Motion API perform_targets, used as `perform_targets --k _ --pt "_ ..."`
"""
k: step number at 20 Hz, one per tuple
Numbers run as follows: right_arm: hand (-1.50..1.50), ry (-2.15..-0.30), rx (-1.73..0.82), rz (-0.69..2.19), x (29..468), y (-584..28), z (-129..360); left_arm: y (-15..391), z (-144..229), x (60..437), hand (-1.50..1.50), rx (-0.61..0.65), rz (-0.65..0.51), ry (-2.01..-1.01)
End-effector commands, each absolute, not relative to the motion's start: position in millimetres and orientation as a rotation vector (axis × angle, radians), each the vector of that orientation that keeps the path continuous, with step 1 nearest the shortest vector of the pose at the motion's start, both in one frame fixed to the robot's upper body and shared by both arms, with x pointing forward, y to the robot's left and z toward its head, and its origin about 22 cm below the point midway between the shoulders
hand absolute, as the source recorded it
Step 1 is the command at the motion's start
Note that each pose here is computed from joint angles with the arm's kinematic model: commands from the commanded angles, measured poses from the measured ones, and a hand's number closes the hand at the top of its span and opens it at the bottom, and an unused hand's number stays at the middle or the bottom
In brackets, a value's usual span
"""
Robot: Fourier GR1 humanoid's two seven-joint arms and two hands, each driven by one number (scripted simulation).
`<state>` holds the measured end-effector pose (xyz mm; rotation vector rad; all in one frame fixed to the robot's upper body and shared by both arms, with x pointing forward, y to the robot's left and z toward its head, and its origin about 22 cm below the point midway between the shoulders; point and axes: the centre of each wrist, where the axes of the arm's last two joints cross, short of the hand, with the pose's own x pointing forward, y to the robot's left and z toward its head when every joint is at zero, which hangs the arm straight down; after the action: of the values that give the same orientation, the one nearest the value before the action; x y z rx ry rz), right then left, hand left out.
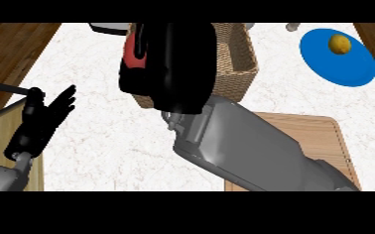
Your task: Pick the bell pepper from the cutting board and place it in the basket
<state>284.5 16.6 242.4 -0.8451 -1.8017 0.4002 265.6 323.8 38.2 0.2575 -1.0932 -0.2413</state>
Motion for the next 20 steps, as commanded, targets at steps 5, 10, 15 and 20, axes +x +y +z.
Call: perform_targets --k 5,10,15,20 --pt "1.5 -1.601 -0.881 0.309 322.3 31.1 256.5 294.8 -22.0 227.7 0.0 0.137 -0.114 -1.013" --pt "1.5 -1.597 -0.847 0.279 345.6 28.4 257.4 288.8 -20.0 227.6 0.0 0.119 -0.115 -1.013" --pt "1.5 -1.593 -0.706 0.136 362.4 14.4 246.2 289.5 -21.5 233.9 0.0 0.135 -0.121 -1.025" --pt "1.5 -1.591 -0.7 0.118 372.6 12.5 215.0 293.7 -14.2 240.7 0.0 0.138 -0.119 -1.035"
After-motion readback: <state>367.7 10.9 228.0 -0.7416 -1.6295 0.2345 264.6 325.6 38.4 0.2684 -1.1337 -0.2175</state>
